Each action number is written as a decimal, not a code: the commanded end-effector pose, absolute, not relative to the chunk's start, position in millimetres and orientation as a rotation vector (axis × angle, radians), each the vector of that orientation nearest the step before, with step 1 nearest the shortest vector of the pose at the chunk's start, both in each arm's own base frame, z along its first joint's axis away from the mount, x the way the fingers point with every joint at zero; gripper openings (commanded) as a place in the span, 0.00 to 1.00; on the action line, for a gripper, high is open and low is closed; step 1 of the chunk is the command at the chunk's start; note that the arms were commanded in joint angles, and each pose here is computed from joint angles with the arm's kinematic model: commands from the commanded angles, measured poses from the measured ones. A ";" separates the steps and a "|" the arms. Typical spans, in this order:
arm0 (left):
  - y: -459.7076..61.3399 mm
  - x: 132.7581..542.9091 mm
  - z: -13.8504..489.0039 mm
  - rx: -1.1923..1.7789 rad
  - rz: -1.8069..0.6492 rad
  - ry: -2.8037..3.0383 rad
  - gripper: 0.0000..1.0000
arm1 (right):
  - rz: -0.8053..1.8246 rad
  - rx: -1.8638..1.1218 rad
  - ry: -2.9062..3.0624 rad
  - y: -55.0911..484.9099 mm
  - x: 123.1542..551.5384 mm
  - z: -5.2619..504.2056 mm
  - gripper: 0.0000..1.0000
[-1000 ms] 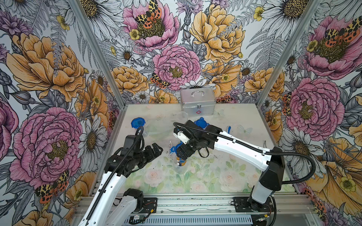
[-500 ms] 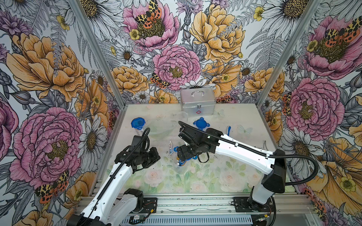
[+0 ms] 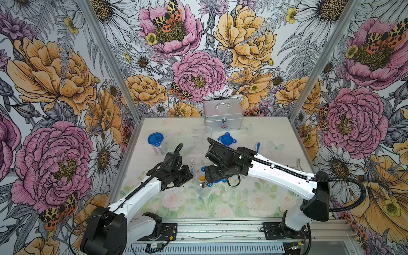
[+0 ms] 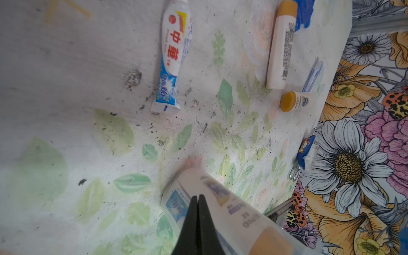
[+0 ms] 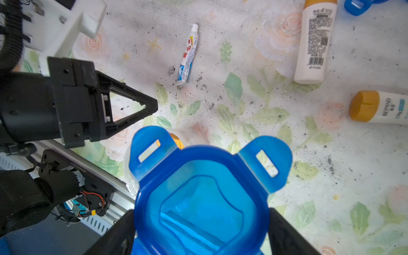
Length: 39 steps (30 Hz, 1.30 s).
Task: Pack away toiletry kits
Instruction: Move the container to the center of the board.
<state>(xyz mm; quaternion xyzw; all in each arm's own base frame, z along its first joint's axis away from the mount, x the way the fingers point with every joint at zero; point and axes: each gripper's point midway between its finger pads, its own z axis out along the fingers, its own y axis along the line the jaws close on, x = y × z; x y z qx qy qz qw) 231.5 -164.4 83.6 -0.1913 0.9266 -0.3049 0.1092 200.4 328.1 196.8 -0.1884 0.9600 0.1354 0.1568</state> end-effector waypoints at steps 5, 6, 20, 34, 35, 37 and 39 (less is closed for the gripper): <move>-177.3 233.9 76.9 -0.580 -0.925 2.665 0.00 | 0.392 -0.514 2.713 322.1 200.9 208.0 0.72; -178.6 232.4 75.5 -0.581 -0.929 2.669 0.00 | 0.393 -0.515 2.712 321.9 201.1 208.2 0.72; -193.2 214.7 68.6 -0.553 -0.937 2.718 0.00 | 0.373 -0.494 2.717 309.7 201.3 205.7 0.72; -196.1 196.7 67.5 -0.549 -0.940 2.748 0.00 | 0.374 -0.564 2.696 307.9 202.2 210.7 0.72; -192.9 195.2 69.0 -0.553 -0.935 2.744 0.00 | 0.369 -0.571 2.696 306.8 202.0 211.4 0.72; -184.5 192.7 72.6 -0.571 -0.927 2.734 0.00 | 0.365 -0.574 2.701 306.7 201.3 212.9 0.71; -170.6 190.8 80.0 -0.599 -0.902 2.710 0.00 | 0.358 -0.573 2.704 307.8 200.0 213.5 0.71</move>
